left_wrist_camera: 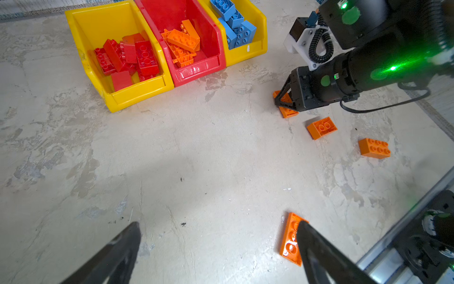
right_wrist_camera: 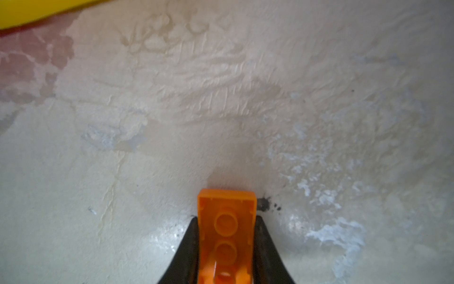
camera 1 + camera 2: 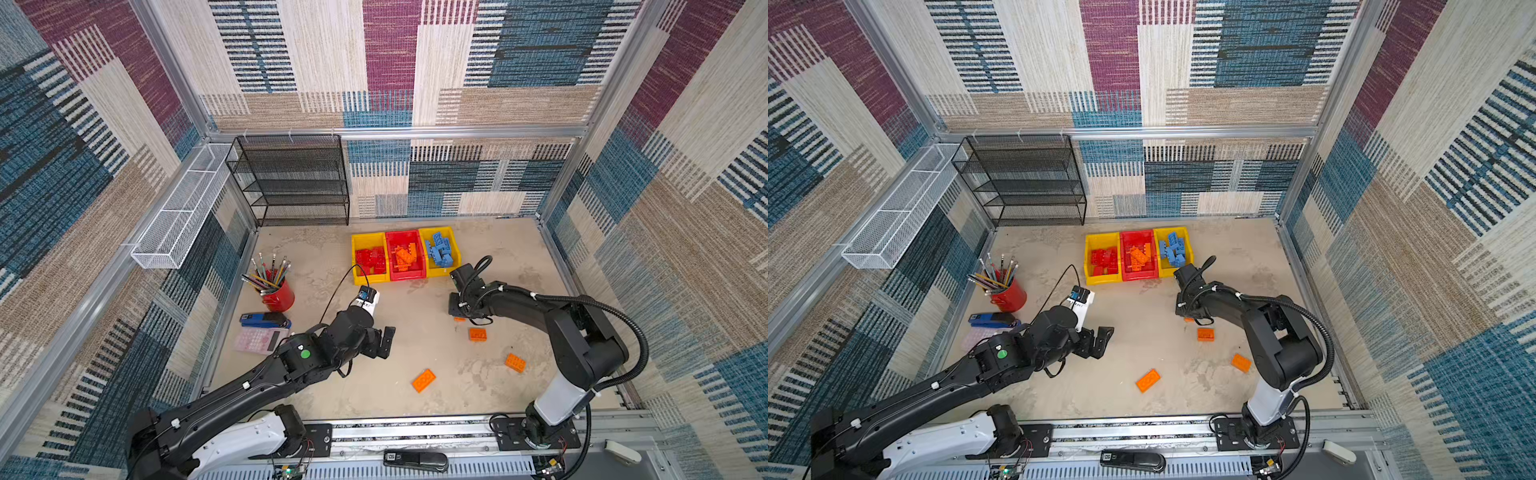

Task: Sort the legos into containers by color
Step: Pick up the lego from the center of the table, then place the lego in the container, then pick up the lego from the middle-right of the table, then place the lego in the container, then pick up the lego from the middle-left of the table.

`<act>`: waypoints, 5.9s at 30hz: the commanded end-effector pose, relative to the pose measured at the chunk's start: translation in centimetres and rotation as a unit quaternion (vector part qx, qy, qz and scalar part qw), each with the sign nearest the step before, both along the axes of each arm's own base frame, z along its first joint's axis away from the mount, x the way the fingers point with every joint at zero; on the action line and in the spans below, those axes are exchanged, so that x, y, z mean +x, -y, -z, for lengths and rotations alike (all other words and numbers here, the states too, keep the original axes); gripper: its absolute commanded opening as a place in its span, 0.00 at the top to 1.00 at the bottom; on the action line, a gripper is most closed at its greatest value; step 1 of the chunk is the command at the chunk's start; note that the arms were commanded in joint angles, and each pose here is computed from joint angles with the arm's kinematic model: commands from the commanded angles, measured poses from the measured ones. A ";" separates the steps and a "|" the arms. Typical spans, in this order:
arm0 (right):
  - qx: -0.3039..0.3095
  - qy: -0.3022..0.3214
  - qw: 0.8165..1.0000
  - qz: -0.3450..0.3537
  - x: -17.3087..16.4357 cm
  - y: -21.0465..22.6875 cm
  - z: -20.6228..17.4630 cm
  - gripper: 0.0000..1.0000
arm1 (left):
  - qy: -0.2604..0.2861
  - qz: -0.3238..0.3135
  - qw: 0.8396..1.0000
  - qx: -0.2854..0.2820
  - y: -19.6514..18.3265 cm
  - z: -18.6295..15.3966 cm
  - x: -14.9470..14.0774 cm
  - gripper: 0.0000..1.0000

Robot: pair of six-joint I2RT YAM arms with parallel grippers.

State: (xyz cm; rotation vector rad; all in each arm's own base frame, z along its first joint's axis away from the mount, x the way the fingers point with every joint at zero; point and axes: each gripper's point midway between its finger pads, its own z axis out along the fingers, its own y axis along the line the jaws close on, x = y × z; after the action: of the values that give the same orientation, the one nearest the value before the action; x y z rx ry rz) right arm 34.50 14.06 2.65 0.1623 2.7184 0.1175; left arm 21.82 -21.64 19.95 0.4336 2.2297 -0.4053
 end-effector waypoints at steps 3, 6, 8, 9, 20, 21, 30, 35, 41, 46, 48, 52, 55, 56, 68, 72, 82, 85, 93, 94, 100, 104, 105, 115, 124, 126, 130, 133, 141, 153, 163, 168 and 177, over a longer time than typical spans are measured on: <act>0.055 0.036 0.997 -0.030 1.1 -2.4 -4.0 0.79 | 0.011 -0.010 1.000 0.008 -0.8 -0.2 0.4 0.01; 0.080 0.076 0.992 -0.054 2.8 -4.0 -7.8 0.79 | 0.010 -0.016 1.000 -0.002 -0.9 -0.4 0.8 0.01; 0.099 0.107 0.986 -0.075 4.2 -5.5 -10.5 0.79 | 0.001 -0.023 1.000 -0.006 -1.0 -0.1 1.0 0.01; 0.112 0.122 0.982 -0.087 4.9 -6.4 -11.8 0.79 | -0.003 -0.025 1.000 -0.008 -1.0 0.0 1.2 0.01; 0.122 0.182 0.961 -0.171 15.5 -13.2 -16.4 0.78 | -0.024 -0.074 0.997 -0.018 -2.9 0.5 3.0 0.01; 0.119 0.181 0.961 -0.175 16.2 -13.5 -16.2 0.78 | -0.026 -0.079 0.996 -0.019 -3.2 0.5 3.2 0.01; 0.108 0.159 0.959 -0.207 20.0 -16.0 -12.6 0.75 | -0.048 -0.109 0.993 -0.025 -4.4 1.4 4.3 0.01; 0.113 0.154 0.958 -0.216 20.8 -16.8 -11.7 0.52 | -0.053 -0.109 0.992 -0.020 -4.4 1.4 4.8 0.01; 0.111 0.169 0.955 -0.218 19.9 -16.2 -14.2 0.38 | -0.056 -0.108 0.992 -0.032 -4.1 1.1 4.9 0.01; 0.103 0.176 0.959 -0.199 15.8 -13.5 -16.0 0.38 | -0.062 -0.099 0.991 -0.065 -3.8 0.6 4.1 0.01; 0.093 0.174 0.964 -0.178 13.2 -11.5 -15.7 0.38 | -0.068 -0.093 0.990 -0.084 -3.5 0.5 3.6 0.01; 0.075 0.145 0.979 -0.125 7.2 -7.0 -13.5 0.38 | -0.092 -0.078 0.985 -0.126 -2.5 1.0 2.5 0.01; 0.065 0.111 0.989 -0.079 2.3 -3.7 -11.1 0.38 | -0.105 -0.054 0.983 -0.144 -1.2 1.1 1.6 0.01; 0.058 0.096 0.992 -0.060 0.6 -2.5 -10.1 0.38 | -0.105 -0.047 0.983 -0.146 -0.8 1.0 1.3 0.01; 0.030 0.049 0.995 0.082 -8.6 4.6 -6.2 0.31 | -0.097 0.007 0.985 -0.145 3.1 0.0 0.4 0.01; 0.027 0.030 0.995 0.089 -9.1 4.7 -4.3 0.30 | -0.088 0.008 0.987 -0.135 2.8 -0.4 0.5 0.01; 0.028 0.003 0.997 0.072 -8.6 3.7 -1.0 0.31 | -0.075 0.009 0.993 -0.096 1.8 -0.4 0.5 0.01; 0.036 0.012 0.997 0.064 -8.1 3.2 -1.5 0.32 | -0.072 0.010 0.993 -0.091 1.8 -0.5 0.6 0.01; 0.015 -0.014 0.998 0.051 -8.2 3.2 0.1 0.36 | -0.071 0.011 0.994 -0.078 1.9 -0.1 0.9 0.01; 0.014 -0.016 0.999 0.049 -8.2 3.2 0.3 0.37 | -0.070 0.010 0.994 -0.078 1.8 -0.1 0.9 0.01; 0.009 -0.016 0.999 0.037 -7.8 3.0 0.1 0.57 | -0.066 0.004 0.995 -0.076 1.5 0.1 1.0 0.01; 0.027 0.014 0.999 0.019 -6.2 1.8 -2.5 0.60 | -0.064 0.002 0.995 -0.070 1.3 0.3 1.0 0.01; 0.035 0.026 0.999 0.010 -5.5 1.2 -3.5 0.60 | -0.063 0.002 0.996 -0.069 1.3 0.2 1.1 0.01; 0.072 0.148 0.982 -0.087 6.2 -6.4 -14.3 0.60 | -0.087 -0.034 0.994 -0.059 -0.1 1.7 2.3 0.01; 0.068 0.161 0.973 -0.151 15.4 -12.3 -14.5 0.60 | -0.085 -0.075 0.992 -0.059 -2.4 1.8 3.7 0.01; 0.067 0.156 0.972 -0.160 16.5 -13.1 -13.8 0.60 | -0.088 -0.081 0.991 -0.058 -2.8 2.0 4.1 0.01; 0.066 0.145 0.972 -0.174 18.4 -14.5 -12.4 0.59 | -0.095 -0.090 0.990 -0.057 -3.3 2.3 4.7 0.01; 0.067 0.141 0.971 -0.181 19.3 -15.2 -11.8 0.56 | -0.096 -0.095 0.989 -0.057 -3.7 2.4 5.0 0.01; 0.073 0.151 0.964 -0.205 19.3 -16.6 -13.5 0.29 | -0.102 -0.098 0.988 -0.064 -4.1 2.8 5.1 0.01; 0.112 0.169 0.959 -0.196 8.0 -12.6 -17.6 0.01 | -0.137 -0.049 0.984 -0.100 -3.0 1.8 1.7 0.01; 0.110 0.150 0.975 -0.119 -4.0 -4.2 -16.0 0.01 | -0.164 0.034 0.981 -0.103 1.4 2.9 -3.9 0.01; 0.121 0.159 0.975 -0.101 -7.0 -2.2 -16.4 0.01 | -0.175 0.043 0.979 -0.091 2.7 5.7 -5.6 0.01; 0.146 0.161 0.971 -0.096 -10.0 -1.1 -16.0 0.01 | -0.190 0.097 0.977 -0.015 6.8 9.2 -8.4 0.05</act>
State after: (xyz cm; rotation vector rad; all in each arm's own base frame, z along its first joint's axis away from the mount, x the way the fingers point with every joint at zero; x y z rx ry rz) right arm 24.95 15.07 18.29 -0.0567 2.3845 0.5184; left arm 12.83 -27.00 10.14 0.6269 2.5887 -0.6689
